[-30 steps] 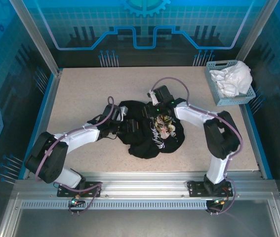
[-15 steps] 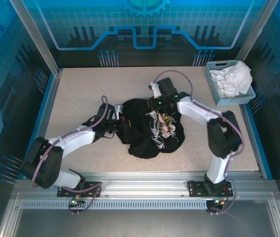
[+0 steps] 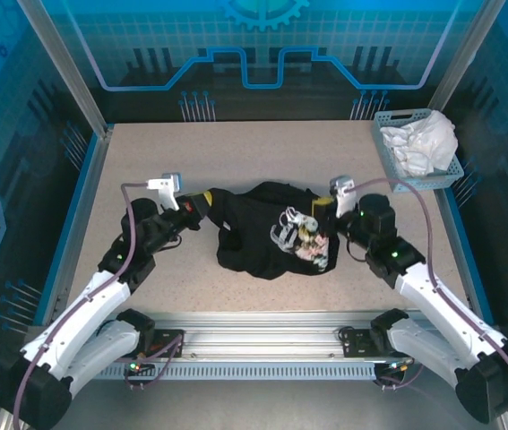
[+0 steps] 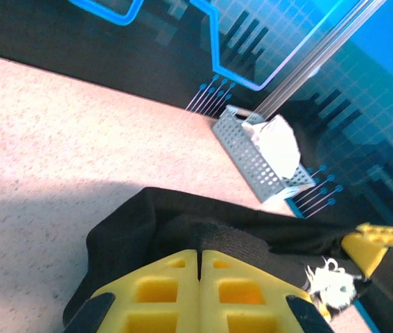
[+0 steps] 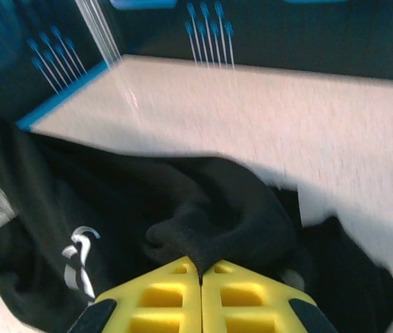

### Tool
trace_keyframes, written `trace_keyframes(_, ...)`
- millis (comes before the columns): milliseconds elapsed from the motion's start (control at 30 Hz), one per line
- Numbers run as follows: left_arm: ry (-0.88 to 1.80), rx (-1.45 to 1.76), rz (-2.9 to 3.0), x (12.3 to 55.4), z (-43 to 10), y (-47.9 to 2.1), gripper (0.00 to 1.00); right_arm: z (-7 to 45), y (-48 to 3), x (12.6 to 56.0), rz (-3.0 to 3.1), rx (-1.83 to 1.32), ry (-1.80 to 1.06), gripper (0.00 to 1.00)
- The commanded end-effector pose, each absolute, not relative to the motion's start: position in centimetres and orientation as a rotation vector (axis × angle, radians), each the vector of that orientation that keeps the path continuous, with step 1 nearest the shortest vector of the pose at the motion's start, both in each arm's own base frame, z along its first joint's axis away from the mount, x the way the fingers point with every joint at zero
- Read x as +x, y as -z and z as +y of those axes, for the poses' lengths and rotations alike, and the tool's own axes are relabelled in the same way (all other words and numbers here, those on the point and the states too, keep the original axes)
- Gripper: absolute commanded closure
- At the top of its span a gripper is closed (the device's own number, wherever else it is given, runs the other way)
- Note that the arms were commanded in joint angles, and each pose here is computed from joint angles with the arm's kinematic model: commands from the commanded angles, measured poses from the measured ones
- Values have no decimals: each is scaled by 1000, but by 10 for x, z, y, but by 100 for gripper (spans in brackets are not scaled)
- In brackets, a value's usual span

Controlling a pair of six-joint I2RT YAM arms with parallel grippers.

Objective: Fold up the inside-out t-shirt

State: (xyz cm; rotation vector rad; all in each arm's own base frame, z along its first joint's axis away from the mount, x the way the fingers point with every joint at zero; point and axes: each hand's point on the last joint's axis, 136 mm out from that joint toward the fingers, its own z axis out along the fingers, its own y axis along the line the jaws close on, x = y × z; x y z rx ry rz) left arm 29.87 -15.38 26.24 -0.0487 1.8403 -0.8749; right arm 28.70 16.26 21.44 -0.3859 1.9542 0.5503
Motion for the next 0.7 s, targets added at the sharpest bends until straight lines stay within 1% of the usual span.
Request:
trace_keyframes(0, 819, -53, 1888, 302, -148, -233, 100, 149, -181, 285, 1999, -283, -512, 90)
trace_keyframes(100, 838, -36, 1943, 294, -151, -213, 100, 152, -147, 272, 2087, -277, -505, 87)
trace_keyframes(167, 870, -12, 1989, 286, -156, -199, 100, 158, -137, 265, 2122, -326, -469, 80)
trace_keyframes(300, 1018, 32, 2058, 264, -173, -172, 100, 160, -153, 268, 2098, -386, -360, 62)
trace_keyframes(400, 1101, 101, 2157, 245, -190, -146, 100, 170, -167, 278, 2087, -420, -353, 51)
trace_keyframes(500, 1103, 182, 2261, 225, -202, -123, 100, 182, -168, 290, 2135, -461, -328, 48)
trace_keyframes(667, 1081, 207, 2311, 213, -201, -110, 100, 211, -155, 303, 2224, -581, -275, 45)
